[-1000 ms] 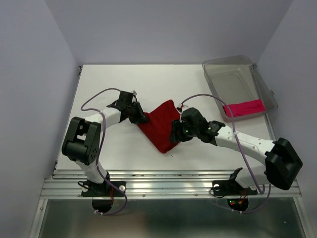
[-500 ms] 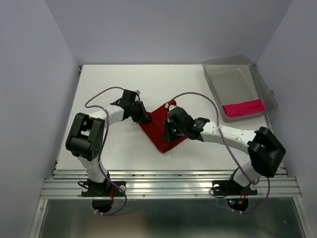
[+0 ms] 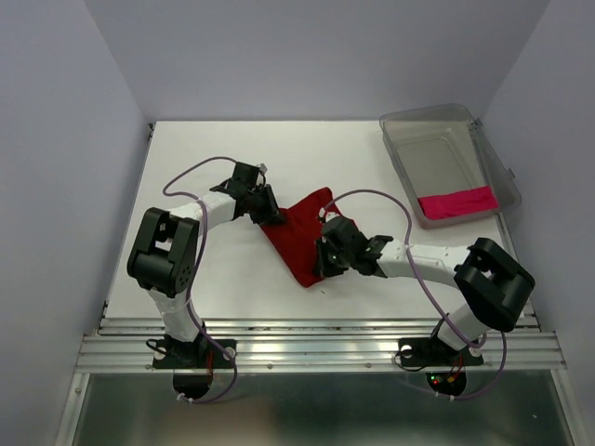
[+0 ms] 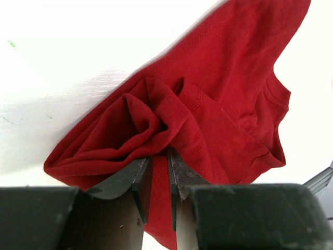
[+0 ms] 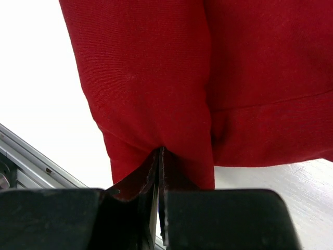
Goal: Roll the t-shirts
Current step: Roll the T-shirt to the center of the board.
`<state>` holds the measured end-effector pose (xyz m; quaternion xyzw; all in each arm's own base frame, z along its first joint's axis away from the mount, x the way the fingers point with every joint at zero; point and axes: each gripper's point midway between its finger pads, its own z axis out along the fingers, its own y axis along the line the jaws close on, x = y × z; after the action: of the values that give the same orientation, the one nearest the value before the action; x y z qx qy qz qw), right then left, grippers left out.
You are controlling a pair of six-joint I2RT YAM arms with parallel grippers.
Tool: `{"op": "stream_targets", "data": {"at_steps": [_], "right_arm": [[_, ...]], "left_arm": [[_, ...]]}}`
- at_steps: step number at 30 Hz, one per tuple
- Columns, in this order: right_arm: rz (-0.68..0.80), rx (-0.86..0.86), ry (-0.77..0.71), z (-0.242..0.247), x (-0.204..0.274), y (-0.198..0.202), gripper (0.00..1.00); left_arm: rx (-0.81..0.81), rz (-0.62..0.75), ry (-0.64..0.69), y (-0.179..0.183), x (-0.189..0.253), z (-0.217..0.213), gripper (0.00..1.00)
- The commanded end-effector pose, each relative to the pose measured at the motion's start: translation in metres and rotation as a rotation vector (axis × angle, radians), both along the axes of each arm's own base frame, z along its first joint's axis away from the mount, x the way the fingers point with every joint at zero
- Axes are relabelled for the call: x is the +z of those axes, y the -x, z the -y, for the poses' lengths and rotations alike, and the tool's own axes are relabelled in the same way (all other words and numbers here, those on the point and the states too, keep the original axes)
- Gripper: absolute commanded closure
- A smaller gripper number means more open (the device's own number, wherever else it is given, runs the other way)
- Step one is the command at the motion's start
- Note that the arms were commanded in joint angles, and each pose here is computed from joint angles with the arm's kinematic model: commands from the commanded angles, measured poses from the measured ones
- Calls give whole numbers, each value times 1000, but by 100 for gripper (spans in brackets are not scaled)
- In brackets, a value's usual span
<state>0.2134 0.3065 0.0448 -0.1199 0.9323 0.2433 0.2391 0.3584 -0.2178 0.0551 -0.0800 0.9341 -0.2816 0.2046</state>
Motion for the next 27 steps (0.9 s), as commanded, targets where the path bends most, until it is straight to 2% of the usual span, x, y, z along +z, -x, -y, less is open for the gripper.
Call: {"op": "stream_targets", "data": {"at_steps": [1, 9, 13, 21, 27], "right_arm": [[29, 3, 31, 6, -2, -2, 96], [133, -13, -76, -12, 65, -20, 96], [137, -78, -71, -20, 67, -36, 95], [44, -213, 29, -14, 11, -48, 96], [-12, -235, 112, 3, -30, -36, 97]], "left_arm": [[-31, 42, -2, -9, 13, 4, 72], [-56, 44, 3, -14, 16, 9, 72], [-56, 46, 1, -18, 19, 10, 72], [-65, 81, -8, -21, 37, 9, 72], [-64, 37, -39, -24, 12, 8, 72]]}}
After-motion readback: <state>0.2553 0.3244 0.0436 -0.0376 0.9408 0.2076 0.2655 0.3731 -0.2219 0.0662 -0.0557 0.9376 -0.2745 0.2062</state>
